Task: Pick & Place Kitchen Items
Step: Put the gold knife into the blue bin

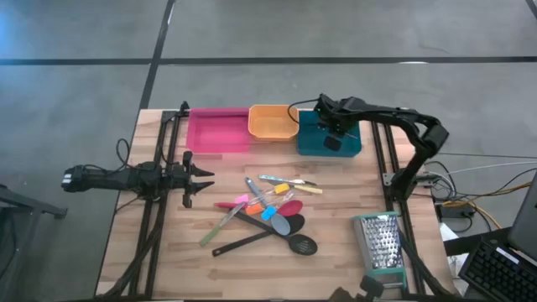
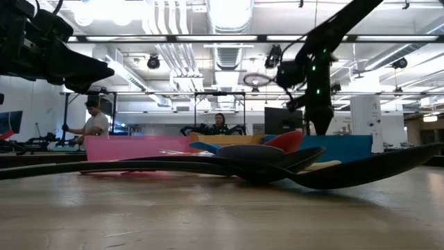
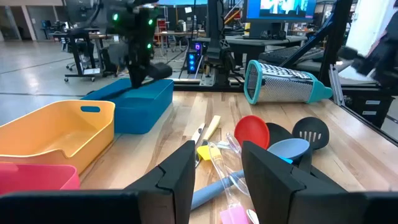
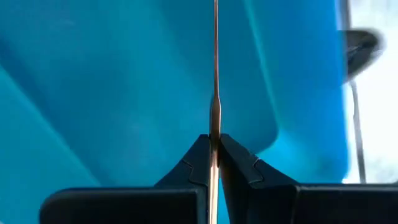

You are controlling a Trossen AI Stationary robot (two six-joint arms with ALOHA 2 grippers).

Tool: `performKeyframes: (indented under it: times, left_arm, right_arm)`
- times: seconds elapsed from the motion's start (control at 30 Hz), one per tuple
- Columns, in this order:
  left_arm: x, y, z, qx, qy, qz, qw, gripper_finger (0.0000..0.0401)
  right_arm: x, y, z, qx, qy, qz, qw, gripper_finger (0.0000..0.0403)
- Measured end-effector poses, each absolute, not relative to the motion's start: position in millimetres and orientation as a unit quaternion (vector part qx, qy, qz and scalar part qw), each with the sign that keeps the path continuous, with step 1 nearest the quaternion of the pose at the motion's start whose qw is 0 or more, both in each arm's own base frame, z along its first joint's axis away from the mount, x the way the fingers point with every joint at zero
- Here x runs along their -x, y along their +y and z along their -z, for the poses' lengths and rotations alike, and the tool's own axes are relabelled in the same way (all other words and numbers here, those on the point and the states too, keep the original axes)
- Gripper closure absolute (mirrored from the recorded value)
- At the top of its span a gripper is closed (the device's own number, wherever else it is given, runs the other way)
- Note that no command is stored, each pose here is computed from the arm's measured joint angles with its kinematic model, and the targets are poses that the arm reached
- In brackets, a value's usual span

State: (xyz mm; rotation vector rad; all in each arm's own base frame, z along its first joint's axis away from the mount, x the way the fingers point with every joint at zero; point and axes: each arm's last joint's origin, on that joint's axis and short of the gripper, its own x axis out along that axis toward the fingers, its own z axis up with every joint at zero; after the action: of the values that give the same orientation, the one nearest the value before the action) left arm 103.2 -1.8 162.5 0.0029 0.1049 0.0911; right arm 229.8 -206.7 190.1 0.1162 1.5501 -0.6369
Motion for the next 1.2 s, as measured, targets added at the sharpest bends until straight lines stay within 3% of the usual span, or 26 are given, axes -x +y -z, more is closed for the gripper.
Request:
performKeyframes:
  times: [0.2, 0.87, 1.2]
  left_arm:
    - [-103.2, -1.8, -162.6, -0.001, 0.052, -0.046, 0.998, 0.0266]
    - [-103.2, -1.9, -162.6, -0.001, 0.052, -0.046, 0.998, 0.0266]
    - [-103.2, -1.8, -162.5, -0.002, 0.053, -0.046, 0.998, 0.0266]
  right_arm:
    - [-232.2, -213.6, -166.7, -0.067, 0.711, 0.272, 0.645, 0.039]
    - [-240.5, -216.0, -147.3, -0.115, 0.699, 0.234, 0.666, 0.0387]
    - [-240.9, -214.6, -148.6, -0.128, 0.692, 0.222, 0.675, 0.0293]
